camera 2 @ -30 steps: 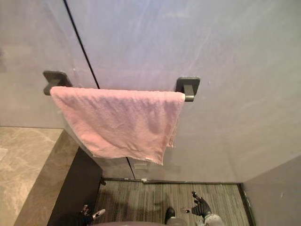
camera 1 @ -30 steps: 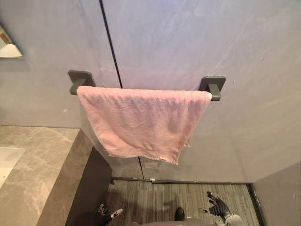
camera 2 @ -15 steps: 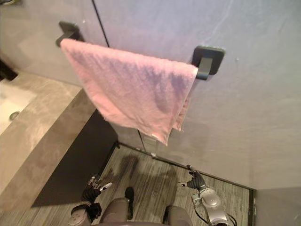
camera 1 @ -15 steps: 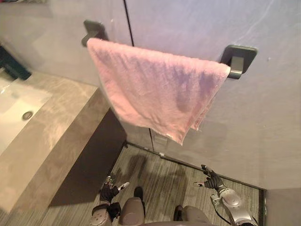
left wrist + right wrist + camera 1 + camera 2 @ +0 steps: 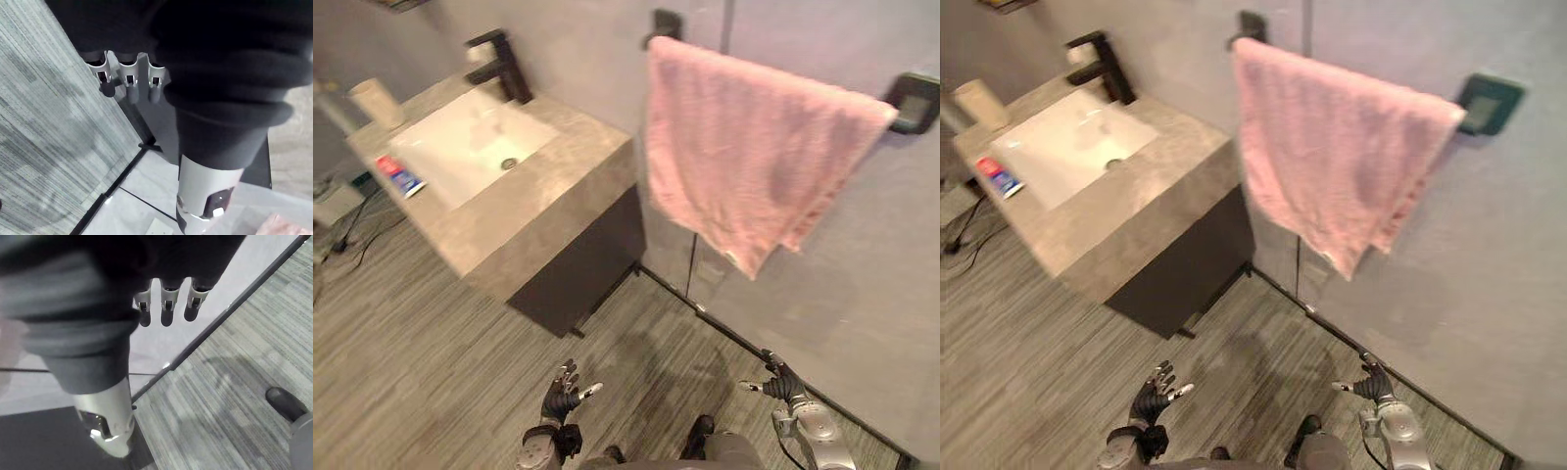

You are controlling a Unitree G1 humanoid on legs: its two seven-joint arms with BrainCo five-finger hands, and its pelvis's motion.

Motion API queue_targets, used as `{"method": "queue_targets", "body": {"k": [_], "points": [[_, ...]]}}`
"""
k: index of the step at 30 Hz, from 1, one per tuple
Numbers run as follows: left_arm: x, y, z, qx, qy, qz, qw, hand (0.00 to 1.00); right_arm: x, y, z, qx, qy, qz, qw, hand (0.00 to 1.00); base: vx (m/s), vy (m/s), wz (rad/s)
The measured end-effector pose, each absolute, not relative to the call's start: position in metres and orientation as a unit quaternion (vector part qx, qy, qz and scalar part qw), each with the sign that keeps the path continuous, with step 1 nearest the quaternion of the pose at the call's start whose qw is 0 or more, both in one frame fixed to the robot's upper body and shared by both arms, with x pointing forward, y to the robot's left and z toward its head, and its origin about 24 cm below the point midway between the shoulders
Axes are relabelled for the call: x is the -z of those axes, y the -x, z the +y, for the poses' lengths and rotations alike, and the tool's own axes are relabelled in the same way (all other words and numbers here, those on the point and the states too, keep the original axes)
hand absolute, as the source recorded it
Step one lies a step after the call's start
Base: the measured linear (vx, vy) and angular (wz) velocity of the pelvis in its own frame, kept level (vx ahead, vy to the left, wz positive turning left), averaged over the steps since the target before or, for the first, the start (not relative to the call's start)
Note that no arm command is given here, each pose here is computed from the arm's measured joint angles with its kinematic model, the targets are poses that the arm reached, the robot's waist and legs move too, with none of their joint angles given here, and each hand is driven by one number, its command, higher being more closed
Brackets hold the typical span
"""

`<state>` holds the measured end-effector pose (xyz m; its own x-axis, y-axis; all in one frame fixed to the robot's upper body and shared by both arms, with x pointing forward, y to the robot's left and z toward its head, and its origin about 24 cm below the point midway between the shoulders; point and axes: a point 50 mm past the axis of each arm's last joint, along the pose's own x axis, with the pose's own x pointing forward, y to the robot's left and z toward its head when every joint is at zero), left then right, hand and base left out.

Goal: Organize washtable

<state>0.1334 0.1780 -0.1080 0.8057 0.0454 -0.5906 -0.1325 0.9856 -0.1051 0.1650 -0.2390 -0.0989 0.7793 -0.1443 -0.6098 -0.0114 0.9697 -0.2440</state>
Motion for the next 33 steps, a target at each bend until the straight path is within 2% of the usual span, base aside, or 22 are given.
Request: {"method": "queue_targets", "body": {"k": [4, 9, 16, 21, 25, 27, 33], "points": [[0.115, -0.113, 0.188, -0.051, 0.053, 0.341, 0.937, 0.0, 0.103, -0.161, -0.23, 0.028, 0.11, 0.336, 0.935, 0.0, -0.18, 0.144, -0.14], [0.118, -0.108, 0.196, -0.072, 0.054, 0.352, 0.932, 0.0, 0.112, -0.141, -0.232, 0.031, 0.107, 0.371, 0.922, 0.0, -0.1, 0.067, 0.16], [0.114, -0.117, 0.199, -0.098, 0.077, 0.333, 0.935, 0.0, 0.123, -0.13, -0.244, 0.043, 0.119, 0.412, 0.902, 0.0, -0.06, 0.043, 1.34], [0.109, -0.113, 0.204, -0.139, 0.095, 0.317, 0.933, 0.0, 0.127, -0.118, -0.255, 0.067, 0.114, 0.435, 0.891, 0.0, -0.05, 0.329, 0.97], [0.103, -0.107, 0.228, -0.173, 0.08, 0.31, 0.931, 0.0, 0.135, -0.114, -0.237, 0.051, 0.09, 0.449, 0.888, 0.0, 0.11, 0.306, 0.53], [0.105, -0.103, 0.228, -0.175, 0.079, 0.316, 0.929, 0.0, 0.136, -0.114, -0.238, 0.052, 0.09, 0.452, 0.886, 0.0, 0.09, 0.311, 0.58], [0.1, -0.105, 0.237, -0.159, 0.05, 0.316, 0.934, 0.0, 0.135, -0.13, -0.211, 0.007, 0.087, 0.435, 0.896, 0.0, 0.13, 0.152, 0.71]]}}
